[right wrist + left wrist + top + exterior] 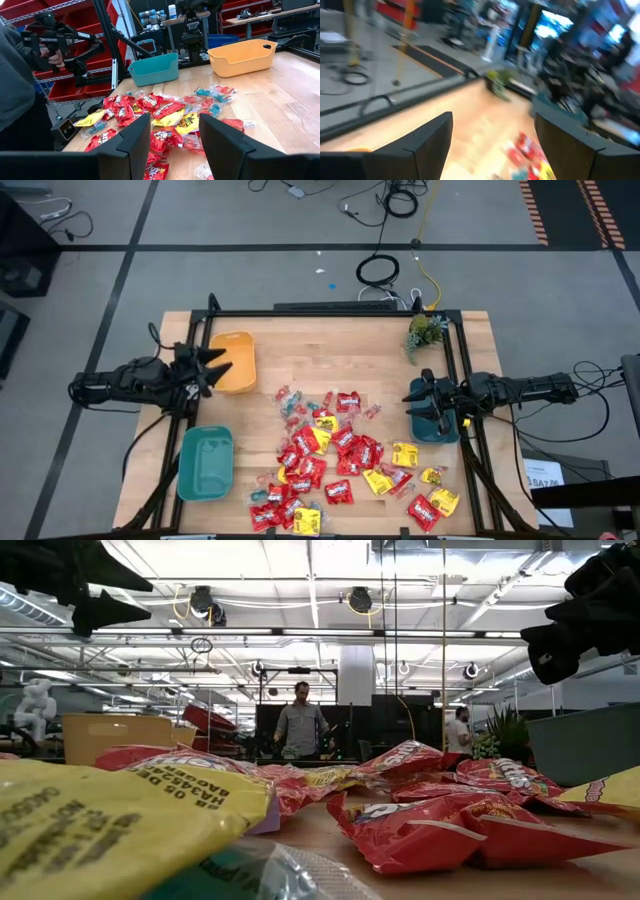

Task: Sort candy
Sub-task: Move the green bin to the top center of the table

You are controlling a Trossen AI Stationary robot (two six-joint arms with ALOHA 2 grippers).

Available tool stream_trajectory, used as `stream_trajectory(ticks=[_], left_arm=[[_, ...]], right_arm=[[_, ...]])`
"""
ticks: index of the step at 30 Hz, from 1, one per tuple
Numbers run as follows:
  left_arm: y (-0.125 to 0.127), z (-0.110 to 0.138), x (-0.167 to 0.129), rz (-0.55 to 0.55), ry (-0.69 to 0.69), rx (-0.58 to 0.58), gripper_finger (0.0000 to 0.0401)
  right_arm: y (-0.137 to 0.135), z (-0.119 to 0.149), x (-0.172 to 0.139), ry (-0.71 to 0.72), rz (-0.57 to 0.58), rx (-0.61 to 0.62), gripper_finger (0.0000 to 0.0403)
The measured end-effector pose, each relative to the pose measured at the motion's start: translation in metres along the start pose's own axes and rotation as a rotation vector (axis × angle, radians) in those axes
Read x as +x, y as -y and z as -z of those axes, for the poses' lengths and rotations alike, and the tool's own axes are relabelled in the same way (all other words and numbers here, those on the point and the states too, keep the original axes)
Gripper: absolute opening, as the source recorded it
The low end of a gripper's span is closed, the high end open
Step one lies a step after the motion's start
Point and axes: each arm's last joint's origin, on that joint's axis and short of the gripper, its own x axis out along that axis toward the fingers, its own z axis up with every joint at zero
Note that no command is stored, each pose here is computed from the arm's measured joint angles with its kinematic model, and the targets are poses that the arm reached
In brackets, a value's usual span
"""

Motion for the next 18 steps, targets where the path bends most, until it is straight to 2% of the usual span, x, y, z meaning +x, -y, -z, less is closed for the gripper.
stream_trajectory(ticks=[3, 6, 11, 14, 16, 18], left_arm=[[0.008, -0.002, 0.009, 0.032, -0.085, 0.024, 0.029], [0.019, -0.011, 0.021, 0.014, -0.162, 0.055, 0.029], [0.039, -0.032, 0.042, -0.025, -0.385, 0.264, 0.029], [0.052, -0.042, 0.053, 0.017, -0.548, 0.377, 0.029], [0.058, -0.048, 0.057, 0.018, -0.633, 0.365, 0.029], [0.062, -0.052, 0.059, -0.031, -0.715, 0.286, 0.029]], right_arm=[[0.0, 0.0, 0.0, 0.0, -0.001, 0.0, 0.016], [0.0, 0.0, 0.0, 0.0, 0.0, 0.0, 0.016], [0.0, 0.0, 0.0, 0.0, 0.0, 0.0, 0.016], [0.0, 0.0, 0.0, -0.001, -0.001, 0.0, 0.016], [0.0, 0.0, 0.0, 0.0, 0.0, 0.0, 0.016], [0.0, 0.0, 0.0, -0.001, 0.0, 0.0, 0.016]])
